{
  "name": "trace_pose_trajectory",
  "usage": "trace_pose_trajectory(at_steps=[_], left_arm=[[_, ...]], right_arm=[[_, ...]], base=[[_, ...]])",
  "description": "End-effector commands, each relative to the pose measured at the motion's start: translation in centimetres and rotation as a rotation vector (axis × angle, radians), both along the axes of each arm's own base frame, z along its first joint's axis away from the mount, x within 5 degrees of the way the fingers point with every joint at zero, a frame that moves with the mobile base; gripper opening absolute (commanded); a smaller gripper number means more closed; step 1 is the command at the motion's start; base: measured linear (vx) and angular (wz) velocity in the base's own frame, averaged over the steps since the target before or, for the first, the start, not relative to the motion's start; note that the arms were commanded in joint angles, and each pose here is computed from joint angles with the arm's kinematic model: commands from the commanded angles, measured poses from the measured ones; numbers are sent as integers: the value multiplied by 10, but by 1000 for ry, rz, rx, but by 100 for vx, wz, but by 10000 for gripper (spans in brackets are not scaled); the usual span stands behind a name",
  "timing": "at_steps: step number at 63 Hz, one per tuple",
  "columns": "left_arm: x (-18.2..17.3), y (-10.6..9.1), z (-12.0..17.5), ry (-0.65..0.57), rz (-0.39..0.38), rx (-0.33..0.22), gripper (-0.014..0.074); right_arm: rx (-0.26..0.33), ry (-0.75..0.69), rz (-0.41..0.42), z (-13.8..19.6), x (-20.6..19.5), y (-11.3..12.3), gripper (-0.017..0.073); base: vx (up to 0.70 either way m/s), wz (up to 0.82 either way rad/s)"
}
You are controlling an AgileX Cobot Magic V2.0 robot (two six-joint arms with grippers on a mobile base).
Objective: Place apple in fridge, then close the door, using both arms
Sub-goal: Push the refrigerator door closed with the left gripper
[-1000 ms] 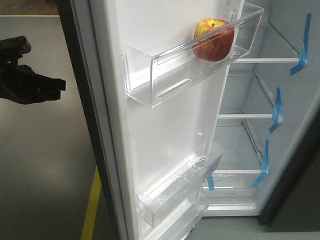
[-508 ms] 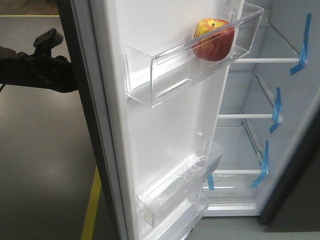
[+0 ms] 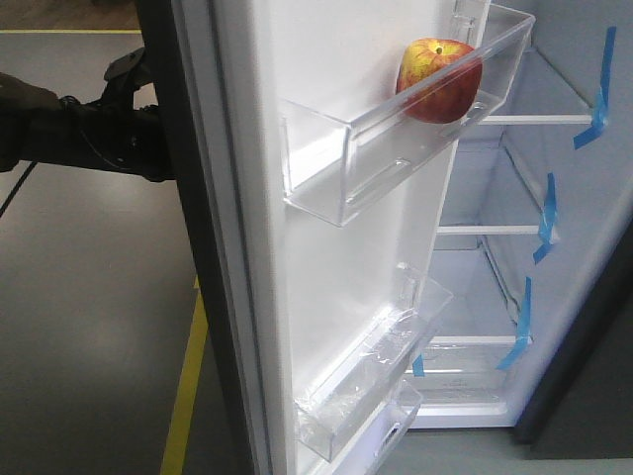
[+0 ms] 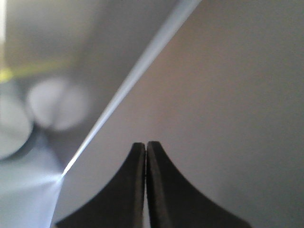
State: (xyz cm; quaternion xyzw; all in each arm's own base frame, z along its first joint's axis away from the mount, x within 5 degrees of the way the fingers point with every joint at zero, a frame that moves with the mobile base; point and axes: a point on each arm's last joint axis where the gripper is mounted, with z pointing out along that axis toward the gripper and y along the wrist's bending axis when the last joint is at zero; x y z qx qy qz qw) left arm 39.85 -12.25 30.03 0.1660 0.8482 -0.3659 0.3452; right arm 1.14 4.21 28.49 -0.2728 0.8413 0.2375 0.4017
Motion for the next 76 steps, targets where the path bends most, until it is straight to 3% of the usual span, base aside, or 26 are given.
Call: trace_pose_trajectory(at_steps=[1,17,52,64,76], left_arm=[[-24,-22,47,-90,-83,-89,-6],[-50,-71,54,-111,-205,-98,-6],[-120,-177,58,-186,-377,-117,-6],[-130,-184,57,-196,-425,-91,-6],[-133,-170,65,-236,-387,32,-6]], right_arm=[[47,-48,-10,11,3,2,592],[46,-47,-9,11,3,2,592],[45,-45,-8,11,3,2,592],[45,-45,-8,11,3,2,592],[45,-45,-8,11,3,2,592]], base=[[0,0],[0,0],[0,0],[0,0],[0,0]])
